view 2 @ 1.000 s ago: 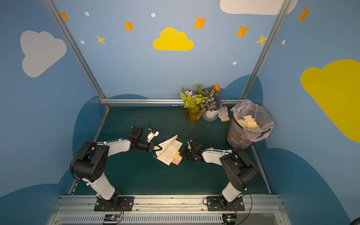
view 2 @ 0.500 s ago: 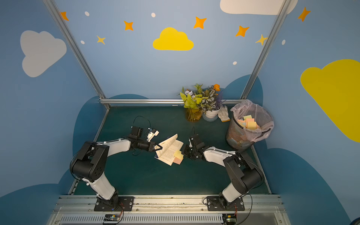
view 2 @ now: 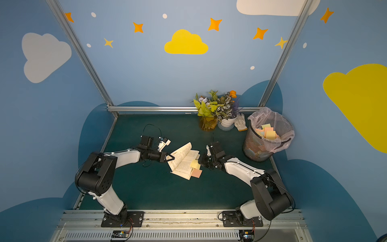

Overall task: Peel off the used sticky note
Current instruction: Tear off the note from the book.

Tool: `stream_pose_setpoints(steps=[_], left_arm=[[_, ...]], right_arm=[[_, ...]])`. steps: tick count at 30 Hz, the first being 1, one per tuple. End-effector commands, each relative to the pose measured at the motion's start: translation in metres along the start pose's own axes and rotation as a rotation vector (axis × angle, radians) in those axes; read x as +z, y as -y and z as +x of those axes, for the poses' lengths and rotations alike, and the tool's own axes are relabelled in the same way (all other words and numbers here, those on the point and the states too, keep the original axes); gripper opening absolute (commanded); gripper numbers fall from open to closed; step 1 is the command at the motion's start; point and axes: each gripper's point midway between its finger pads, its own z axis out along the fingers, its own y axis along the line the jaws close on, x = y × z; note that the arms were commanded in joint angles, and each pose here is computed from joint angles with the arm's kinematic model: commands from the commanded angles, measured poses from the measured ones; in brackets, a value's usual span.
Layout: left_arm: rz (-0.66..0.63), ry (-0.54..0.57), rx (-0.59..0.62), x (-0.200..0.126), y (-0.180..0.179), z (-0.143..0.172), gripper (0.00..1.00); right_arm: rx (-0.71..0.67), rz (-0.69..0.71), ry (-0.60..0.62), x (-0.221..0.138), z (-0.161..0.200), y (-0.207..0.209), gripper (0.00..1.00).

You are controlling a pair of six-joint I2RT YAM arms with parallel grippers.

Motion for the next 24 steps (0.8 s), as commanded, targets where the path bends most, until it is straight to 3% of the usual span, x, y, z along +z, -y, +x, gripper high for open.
stream_pose_setpoints(steps=[1, 24], left_arm=[[-0.032, -0.031, -0.046, 0.001, -0.011, 0.010, 0.03], [-0.040, -0.029, -0.049, 0.001, -0.012, 0.010, 0.03]], right_arm=[[0.028, 0.002, 0.013, -0.008, -0.010, 0.002, 0.00], [0.175, -0.108, -0.059, -0.014, -0.021, 0.013, 0.00]])
